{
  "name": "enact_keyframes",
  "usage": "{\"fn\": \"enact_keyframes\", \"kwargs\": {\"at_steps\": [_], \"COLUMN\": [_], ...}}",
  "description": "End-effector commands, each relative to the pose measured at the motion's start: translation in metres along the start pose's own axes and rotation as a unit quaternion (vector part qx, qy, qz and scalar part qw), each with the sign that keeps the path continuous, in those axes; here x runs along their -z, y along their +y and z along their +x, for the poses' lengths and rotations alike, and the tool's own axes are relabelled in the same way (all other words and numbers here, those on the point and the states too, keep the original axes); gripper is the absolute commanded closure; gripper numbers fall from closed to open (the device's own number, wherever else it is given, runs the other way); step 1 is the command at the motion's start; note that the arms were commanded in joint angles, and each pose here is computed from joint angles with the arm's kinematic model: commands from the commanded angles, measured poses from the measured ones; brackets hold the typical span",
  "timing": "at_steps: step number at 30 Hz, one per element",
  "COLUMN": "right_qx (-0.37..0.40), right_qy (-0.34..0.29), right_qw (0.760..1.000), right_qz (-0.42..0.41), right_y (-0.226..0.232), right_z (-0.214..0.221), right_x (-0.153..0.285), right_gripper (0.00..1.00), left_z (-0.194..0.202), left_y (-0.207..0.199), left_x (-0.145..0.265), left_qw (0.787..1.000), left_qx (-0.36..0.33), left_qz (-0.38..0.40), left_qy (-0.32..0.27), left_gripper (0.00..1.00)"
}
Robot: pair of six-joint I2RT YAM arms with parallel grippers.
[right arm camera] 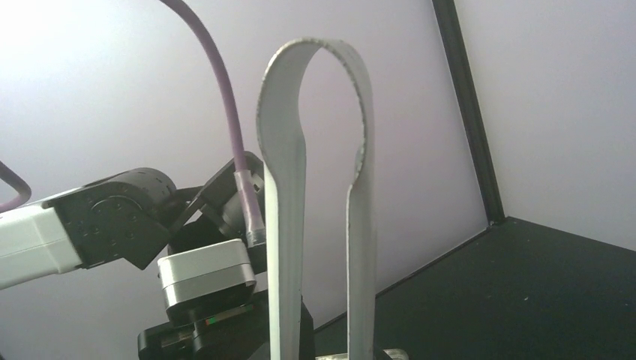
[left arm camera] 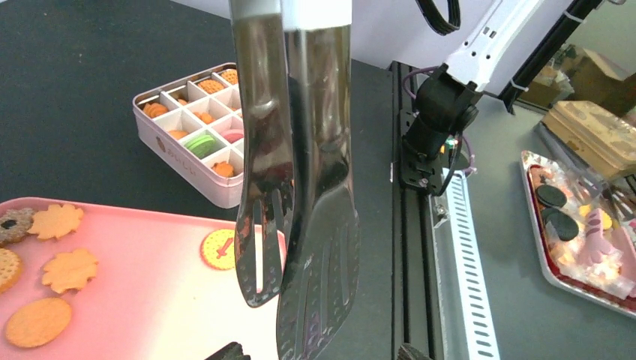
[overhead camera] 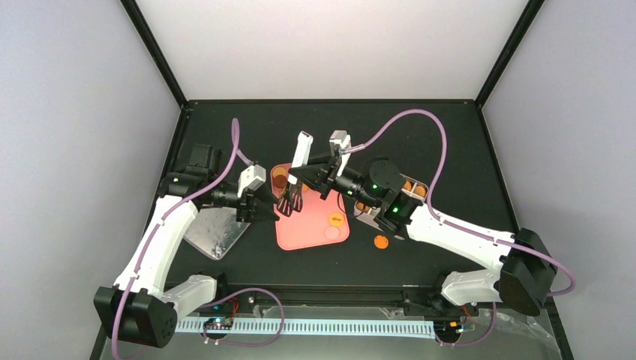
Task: Pack the cookies
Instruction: Adjust the clamp.
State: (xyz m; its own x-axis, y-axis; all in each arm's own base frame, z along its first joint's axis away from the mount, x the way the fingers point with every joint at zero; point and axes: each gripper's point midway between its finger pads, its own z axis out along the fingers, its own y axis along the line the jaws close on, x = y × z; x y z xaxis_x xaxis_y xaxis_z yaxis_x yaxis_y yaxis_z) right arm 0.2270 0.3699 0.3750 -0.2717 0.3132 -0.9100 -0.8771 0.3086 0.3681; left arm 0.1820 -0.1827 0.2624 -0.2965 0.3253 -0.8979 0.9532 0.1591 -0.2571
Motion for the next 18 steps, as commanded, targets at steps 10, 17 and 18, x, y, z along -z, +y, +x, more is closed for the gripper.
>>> {"fn": "enact_keyframes", "kwargs": {"at_steps": [10, 17, 18], "right_qx": [0.011, 0.016, 0.017], "right_qy": [-0.031, -0.027, -0.026], "right_qw": [0.998, 0.998, 0.998], "right_qz": [-0.062, -0.058, -0.056], "right_y": [0.035, 0.036, 0.035], "right_z": [-0.015, -0.009, -0.008], "right_x": [-0.003, -0.005, -0.004], "right_gripper": [0.72, 0.72, 0.72], "left_z": [-0.011, -0.009, -0.008], "left_y": [-0.016, -0.020, -0.021], "left_x": [-0.007, -0.008, -0.008], "left_qw": [0.999, 0.999, 0.998], "left_qx": [-0.014, -0.013, -0.014], "left_qz": [0.039, 0.052, 0.054], "left_qy": [-0.008, -0.006, -0.005], "left_gripper": [0.63, 0.98, 0.98]}}
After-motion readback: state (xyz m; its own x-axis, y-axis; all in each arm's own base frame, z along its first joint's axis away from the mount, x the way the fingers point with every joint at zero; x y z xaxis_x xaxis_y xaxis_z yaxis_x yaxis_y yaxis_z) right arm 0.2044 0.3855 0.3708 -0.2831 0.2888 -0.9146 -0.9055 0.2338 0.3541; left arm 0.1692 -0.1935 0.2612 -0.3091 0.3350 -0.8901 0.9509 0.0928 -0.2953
